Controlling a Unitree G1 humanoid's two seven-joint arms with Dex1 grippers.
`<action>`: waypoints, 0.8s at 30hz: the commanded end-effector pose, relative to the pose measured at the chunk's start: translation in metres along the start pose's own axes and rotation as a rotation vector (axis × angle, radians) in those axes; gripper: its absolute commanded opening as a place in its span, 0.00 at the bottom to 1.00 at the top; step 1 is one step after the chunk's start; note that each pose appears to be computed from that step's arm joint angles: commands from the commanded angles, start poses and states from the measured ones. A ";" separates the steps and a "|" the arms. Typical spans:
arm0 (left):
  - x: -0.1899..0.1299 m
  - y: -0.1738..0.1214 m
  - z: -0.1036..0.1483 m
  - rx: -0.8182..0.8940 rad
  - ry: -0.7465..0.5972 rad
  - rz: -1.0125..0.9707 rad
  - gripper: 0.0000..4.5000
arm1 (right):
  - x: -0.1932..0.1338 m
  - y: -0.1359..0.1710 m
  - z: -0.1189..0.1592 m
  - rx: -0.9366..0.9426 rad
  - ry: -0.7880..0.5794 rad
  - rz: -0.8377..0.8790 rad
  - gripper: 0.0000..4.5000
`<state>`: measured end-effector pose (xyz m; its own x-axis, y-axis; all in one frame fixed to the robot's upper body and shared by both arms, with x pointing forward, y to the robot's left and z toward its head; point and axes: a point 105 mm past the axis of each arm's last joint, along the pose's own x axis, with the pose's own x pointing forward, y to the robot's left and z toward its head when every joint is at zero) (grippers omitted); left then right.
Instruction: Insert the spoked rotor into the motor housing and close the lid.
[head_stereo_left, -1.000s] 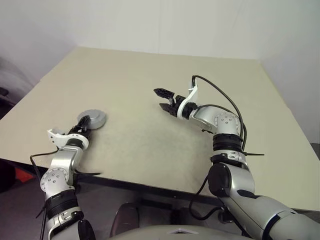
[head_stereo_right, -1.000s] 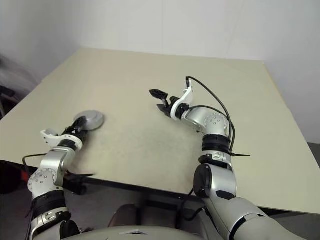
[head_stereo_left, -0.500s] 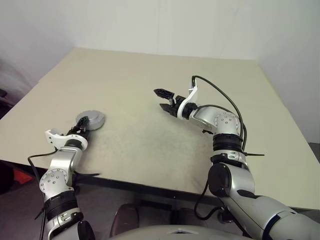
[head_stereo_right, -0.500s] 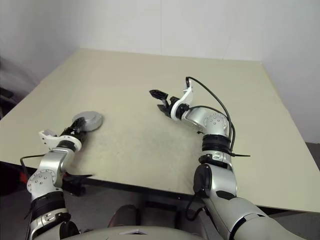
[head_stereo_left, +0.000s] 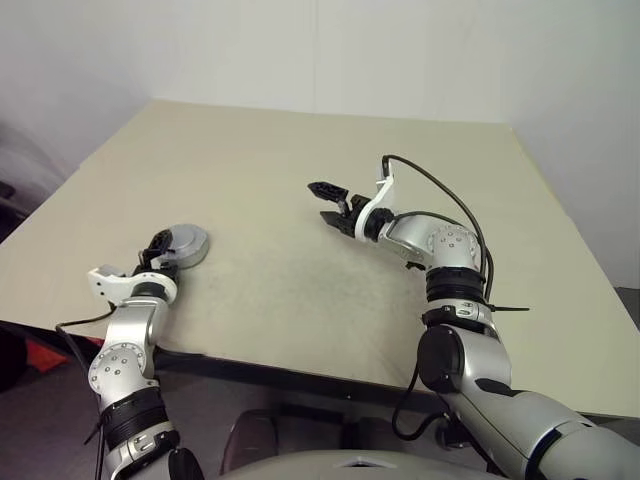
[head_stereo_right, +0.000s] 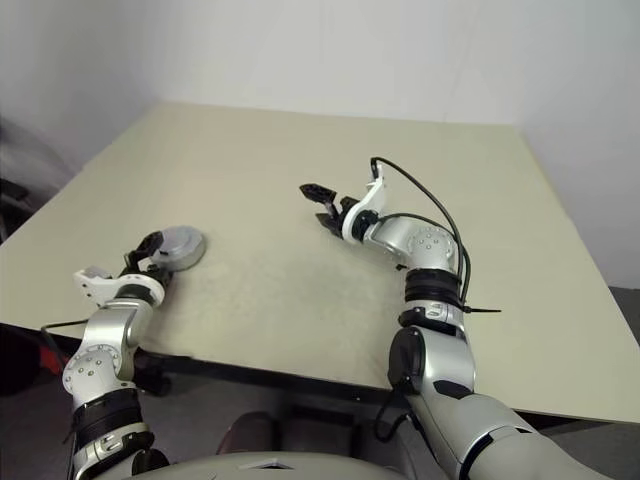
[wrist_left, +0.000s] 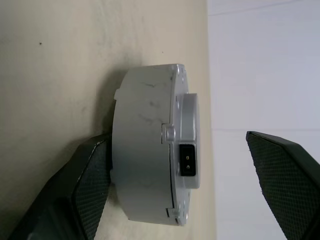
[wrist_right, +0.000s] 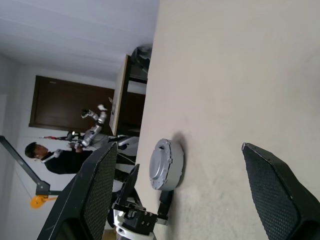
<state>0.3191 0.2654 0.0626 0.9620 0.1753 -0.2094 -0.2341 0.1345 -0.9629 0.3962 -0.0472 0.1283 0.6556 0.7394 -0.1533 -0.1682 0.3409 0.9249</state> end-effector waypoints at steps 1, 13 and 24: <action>-0.002 0.009 -0.010 0.001 0.019 0.056 0.97 | 0.001 0.013 0.009 -0.032 -0.019 0.030 1.00; -0.023 -0.035 -0.070 -0.058 0.336 -0.007 0.97 | 0.002 -0.006 0.005 -0.041 -0.009 -0.025 1.00; -0.046 -0.060 -0.108 0.299 0.603 -0.155 0.97 | -0.001 -0.015 0.013 -0.236 -0.054 -0.059 1.00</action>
<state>0.2997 0.1531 0.0846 0.8676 -0.3889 -0.3100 -0.2064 0.2856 -0.9359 0.4030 -0.0568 0.1050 0.6809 0.6946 -0.2322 -0.2030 0.4836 0.8514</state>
